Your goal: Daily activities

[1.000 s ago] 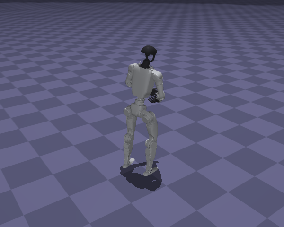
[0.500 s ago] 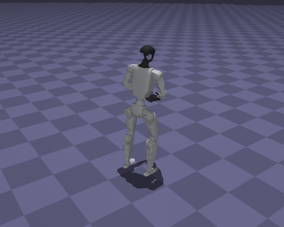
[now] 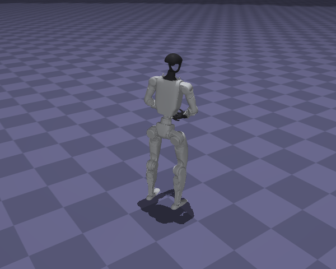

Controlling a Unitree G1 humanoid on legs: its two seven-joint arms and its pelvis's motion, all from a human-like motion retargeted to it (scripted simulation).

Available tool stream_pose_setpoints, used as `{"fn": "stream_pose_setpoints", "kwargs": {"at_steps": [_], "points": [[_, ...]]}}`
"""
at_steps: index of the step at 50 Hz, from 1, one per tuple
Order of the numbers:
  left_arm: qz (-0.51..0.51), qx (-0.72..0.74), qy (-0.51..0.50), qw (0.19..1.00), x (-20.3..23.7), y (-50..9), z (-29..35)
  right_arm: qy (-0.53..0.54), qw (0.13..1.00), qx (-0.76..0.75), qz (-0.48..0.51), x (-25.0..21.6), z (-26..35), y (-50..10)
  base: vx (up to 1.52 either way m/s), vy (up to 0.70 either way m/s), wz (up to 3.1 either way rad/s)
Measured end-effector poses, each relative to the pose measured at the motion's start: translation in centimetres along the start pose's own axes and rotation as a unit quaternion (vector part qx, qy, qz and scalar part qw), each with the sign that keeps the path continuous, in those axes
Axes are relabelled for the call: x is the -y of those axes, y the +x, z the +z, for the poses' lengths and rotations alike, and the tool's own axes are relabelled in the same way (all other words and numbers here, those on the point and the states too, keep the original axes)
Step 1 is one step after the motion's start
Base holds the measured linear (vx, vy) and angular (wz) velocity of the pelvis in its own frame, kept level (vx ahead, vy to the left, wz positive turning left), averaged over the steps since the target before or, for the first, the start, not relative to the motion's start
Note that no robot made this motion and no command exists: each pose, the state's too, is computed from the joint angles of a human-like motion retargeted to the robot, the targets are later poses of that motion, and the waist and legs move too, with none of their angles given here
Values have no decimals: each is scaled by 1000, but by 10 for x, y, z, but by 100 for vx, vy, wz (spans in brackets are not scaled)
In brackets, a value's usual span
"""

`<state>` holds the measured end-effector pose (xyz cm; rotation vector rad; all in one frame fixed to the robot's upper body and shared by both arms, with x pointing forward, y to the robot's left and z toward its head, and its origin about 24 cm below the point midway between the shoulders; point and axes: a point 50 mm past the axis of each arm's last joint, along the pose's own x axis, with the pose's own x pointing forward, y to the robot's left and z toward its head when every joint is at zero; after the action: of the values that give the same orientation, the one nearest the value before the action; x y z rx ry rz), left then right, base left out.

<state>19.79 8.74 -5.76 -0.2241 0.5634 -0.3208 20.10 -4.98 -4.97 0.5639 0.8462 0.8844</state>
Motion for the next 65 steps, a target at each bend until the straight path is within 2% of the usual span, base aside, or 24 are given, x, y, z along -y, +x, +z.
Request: {"fn": "stream_pose_setpoints", "kwargs": {"at_steps": [23,44,65], "points": [[-122,-41,60,990,38,15,-9,76,996,-31,30,10,-25,2,1,2,11],[-261,-79,152,950,69,16,-19,111,982,-114,103,11,-57,-6,3,3,19],[-317,-70,239,915,78,17,-16,105,978,-143,113,14,-68,-10,3,2,21]]}}
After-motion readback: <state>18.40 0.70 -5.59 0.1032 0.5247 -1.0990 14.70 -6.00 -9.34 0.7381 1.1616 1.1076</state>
